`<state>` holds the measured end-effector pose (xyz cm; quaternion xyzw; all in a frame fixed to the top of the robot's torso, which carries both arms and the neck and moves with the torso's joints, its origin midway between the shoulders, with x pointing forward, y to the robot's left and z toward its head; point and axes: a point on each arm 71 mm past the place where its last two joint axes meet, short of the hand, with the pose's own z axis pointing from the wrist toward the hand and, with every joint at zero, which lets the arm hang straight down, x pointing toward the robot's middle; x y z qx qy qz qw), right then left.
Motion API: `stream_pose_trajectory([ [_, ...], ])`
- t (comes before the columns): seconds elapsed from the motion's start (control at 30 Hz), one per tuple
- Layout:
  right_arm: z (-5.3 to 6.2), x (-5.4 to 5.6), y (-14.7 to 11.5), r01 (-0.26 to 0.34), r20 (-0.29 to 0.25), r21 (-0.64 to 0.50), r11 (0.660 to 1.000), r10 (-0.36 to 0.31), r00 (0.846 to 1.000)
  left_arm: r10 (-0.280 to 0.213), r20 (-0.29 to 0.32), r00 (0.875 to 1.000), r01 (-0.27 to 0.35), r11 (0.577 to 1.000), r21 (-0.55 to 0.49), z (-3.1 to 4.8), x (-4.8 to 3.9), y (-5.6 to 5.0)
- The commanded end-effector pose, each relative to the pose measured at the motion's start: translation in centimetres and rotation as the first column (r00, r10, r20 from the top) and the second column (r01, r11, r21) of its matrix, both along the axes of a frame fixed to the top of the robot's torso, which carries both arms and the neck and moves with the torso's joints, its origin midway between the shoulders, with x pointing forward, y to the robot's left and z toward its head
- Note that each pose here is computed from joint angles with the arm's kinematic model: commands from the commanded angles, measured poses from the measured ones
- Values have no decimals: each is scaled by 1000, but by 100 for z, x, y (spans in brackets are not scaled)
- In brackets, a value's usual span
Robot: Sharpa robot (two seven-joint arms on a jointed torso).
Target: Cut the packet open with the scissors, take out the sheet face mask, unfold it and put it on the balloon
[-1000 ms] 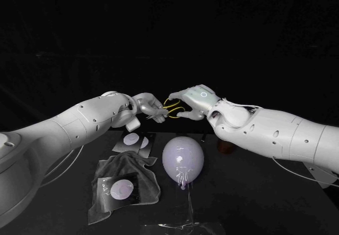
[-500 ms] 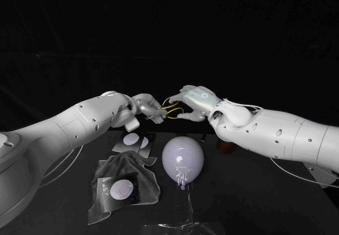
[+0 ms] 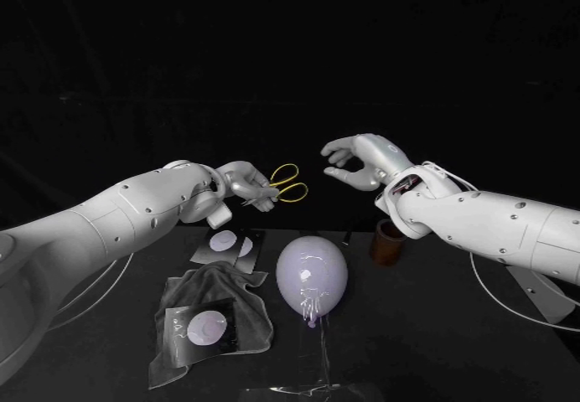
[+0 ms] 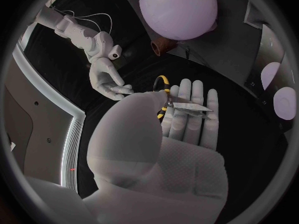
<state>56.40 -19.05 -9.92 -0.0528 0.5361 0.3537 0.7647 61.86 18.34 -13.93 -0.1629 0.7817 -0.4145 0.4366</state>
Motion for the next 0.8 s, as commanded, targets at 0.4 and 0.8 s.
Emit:
stream_pose_trajectory([
  [0.4, -239, 203, -99, 114, -505, 271, 956, 41, 862, 15, 152, 988, 5, 991, -132, 68, -56, -52],
  [0.8, -293, 188, 157, 75, -590, 393, 917, 188, 785, 4, 143, 990, 16, 991, -136, 13, -77, -102],
])
